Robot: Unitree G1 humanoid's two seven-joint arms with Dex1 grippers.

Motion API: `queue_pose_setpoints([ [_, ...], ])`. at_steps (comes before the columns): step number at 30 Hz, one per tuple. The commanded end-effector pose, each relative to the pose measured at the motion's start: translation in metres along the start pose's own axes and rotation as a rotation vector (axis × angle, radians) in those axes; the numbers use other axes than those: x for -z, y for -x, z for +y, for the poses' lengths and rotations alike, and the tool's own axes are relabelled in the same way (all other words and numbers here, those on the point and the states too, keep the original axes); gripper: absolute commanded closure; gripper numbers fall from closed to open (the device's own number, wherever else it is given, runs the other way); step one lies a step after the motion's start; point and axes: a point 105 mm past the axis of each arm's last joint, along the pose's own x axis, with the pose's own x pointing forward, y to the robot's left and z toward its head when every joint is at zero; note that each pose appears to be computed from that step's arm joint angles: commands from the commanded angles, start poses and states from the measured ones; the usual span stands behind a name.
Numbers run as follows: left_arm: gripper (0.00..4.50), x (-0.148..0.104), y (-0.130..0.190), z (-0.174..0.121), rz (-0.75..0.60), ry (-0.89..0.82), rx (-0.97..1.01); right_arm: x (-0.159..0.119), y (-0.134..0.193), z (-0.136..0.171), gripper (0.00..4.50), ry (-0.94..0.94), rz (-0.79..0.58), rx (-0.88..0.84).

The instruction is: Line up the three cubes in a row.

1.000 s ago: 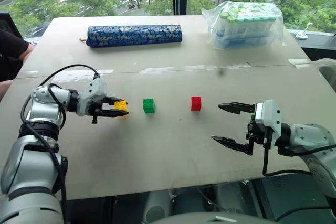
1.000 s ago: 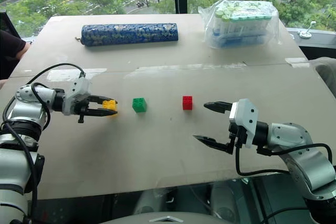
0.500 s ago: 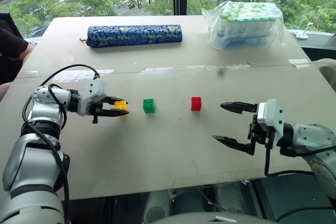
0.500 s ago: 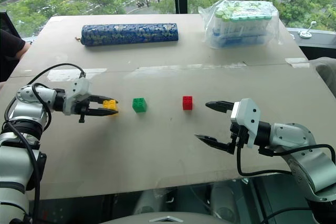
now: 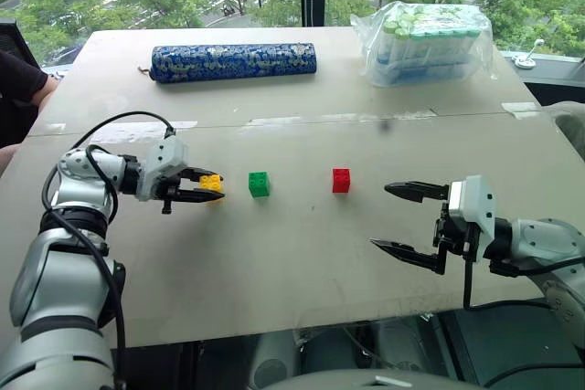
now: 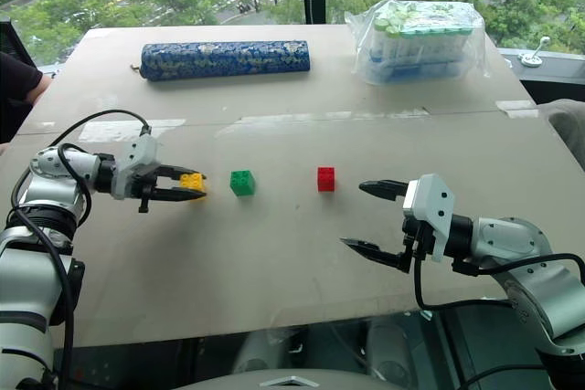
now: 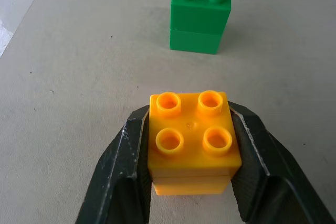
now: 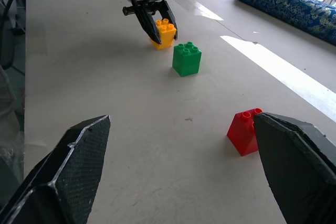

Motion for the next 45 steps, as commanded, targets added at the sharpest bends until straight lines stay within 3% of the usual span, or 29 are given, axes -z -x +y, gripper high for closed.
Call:
queue_pose_setpoints([
  [1,0.88,-0.006,0.01,0.006,-0.004,-0.032,-0.039,-0.013,0.004,0.001,0.0,0.05,-0.024,0.006],
  [3,0.07,-0.006,0.015,0.007,-0.014,-0.031,-0.061,-0.013,0.004,0.002,0.0,0.049,-0.024,0.005],
  [13,0.07,-0.002,0.053,-0.002,-0.107,-0.038,-0.223,-0.008,0.005,-0.001,0.0,0.034,-0.022,-0.005],
  [21,0.07,0.005,0.045,-0.005,-0.119,-0.057,-0.373,-0.009,-0.003,-0.006,0.0,0.037,-0.038,-0.051],
  [31,0.07,0.009,0.037,-0.015,-0.153,0.007,-0.387,-0.008,-0.004,-0.008,0.0,0.049,-0.033,-0.06],
  [45,0.07,0.011,0.034,-0.005,-0.129,0.005,-0.458,-0.008,-0.004,-0.006,0.0,0.052,-0.035,-0.047],
])
